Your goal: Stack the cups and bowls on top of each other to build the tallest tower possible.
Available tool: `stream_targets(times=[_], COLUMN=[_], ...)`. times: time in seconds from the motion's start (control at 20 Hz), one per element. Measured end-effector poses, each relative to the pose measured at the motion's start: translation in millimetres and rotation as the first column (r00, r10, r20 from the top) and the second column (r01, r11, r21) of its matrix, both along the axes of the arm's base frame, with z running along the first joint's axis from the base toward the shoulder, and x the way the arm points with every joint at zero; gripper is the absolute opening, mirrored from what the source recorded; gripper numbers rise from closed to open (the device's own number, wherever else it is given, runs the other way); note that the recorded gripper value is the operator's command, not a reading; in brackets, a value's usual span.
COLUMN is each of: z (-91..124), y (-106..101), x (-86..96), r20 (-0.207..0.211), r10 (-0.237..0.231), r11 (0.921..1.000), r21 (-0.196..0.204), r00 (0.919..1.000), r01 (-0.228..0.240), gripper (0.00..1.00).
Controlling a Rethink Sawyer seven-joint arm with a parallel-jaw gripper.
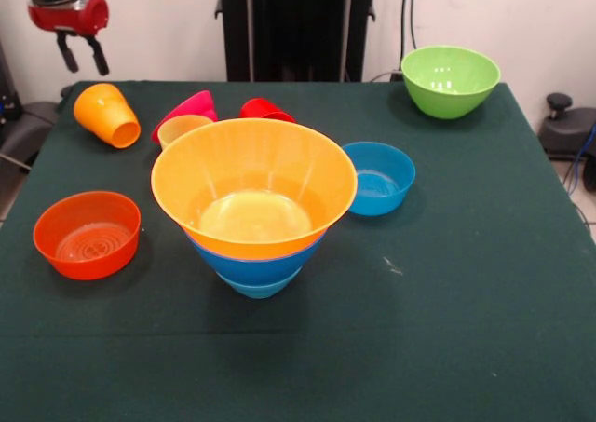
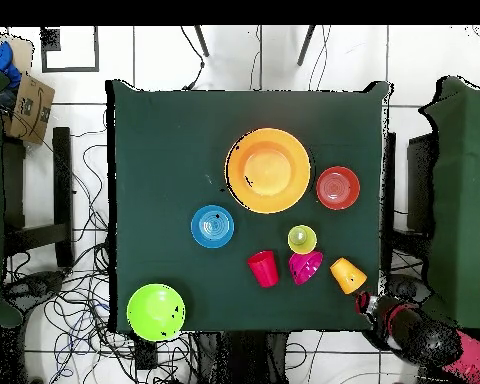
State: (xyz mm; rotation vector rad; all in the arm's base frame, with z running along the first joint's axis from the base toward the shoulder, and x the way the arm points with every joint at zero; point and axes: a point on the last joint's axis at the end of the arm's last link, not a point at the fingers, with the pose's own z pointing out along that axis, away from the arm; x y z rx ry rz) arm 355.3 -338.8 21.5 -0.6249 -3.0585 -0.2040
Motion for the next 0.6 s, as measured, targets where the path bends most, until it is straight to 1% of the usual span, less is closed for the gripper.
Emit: stream_targets(times=[0.05,0.15,0.3,0.5,0.6], z=[-0.8,-0.5,1.3,0.6,-3.4], y=[2.1,4.4,9.0,14.5,19.6], x=[-3.8,-8.3,-17.6,-24.3,-27.1], r20=[0.008,0.015,0.021,0.022,0.023], r10=[-0.019,-0.041,-0.083,-0.106,-0.113], r11=[0.9997,0.9988,0.9951,0.9911,0.9887], r21=[0.013,0.027,0.056,0.083,0.102], r00=[0.9998,0.9990,0.9964,0.9941,0.9933], r01=[0.019,0.041,0.081,0.104,0.110], gripper=[1.00,1.00,1.00,1.00,1.00])
